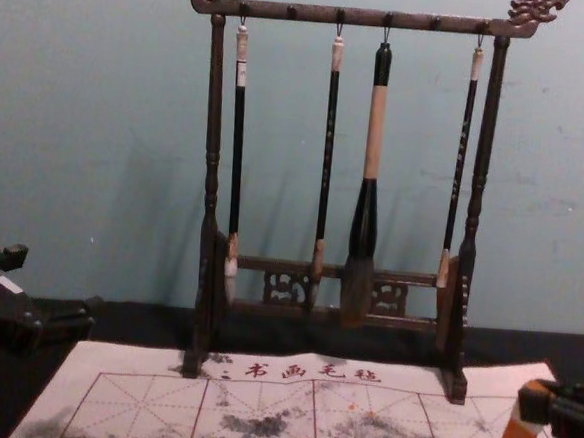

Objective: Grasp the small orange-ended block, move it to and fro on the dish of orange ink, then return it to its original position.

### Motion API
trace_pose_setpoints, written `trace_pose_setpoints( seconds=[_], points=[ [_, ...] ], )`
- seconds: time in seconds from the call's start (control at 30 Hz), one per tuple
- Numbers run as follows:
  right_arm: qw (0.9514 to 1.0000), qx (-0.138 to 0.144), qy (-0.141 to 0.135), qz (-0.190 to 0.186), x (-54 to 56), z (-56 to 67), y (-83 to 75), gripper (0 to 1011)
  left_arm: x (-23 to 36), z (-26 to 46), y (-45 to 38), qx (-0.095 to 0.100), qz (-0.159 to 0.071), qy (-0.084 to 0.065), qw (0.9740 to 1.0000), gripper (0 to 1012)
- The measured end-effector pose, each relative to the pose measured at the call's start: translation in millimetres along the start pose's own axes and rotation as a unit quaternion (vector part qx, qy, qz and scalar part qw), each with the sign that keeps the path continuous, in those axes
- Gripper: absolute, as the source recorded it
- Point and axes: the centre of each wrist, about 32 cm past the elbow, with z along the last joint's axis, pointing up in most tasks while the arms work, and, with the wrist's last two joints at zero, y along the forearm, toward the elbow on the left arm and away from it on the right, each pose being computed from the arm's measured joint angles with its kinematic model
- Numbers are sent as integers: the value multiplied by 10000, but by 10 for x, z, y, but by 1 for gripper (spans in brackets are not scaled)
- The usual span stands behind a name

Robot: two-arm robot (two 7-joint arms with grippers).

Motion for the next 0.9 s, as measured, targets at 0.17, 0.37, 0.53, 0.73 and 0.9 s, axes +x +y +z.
trace_pose_setpoints(
  seconds=[0.17,0.37,0.53,0.73,0.9],
  points=[
    [10000,-49,36,15,6,-46,22,93,0,0,0,0,0,0,10000,1001],
    [9999,-109,94,24,16,-102,72,93,0,0,0,0,0,0,10000,1001],
    [9997,-176,139,59,30,-145,119,93,0,0,0,0,0,0,10000,1001],
    [9996,-239,153,83,37,-168,152,93,0,0,0,0,0,0,10000,1001],
    [9994,-293,165,59,49,-185,171,93,0,0,0,0,0,0,10000,1002]
  ],
)
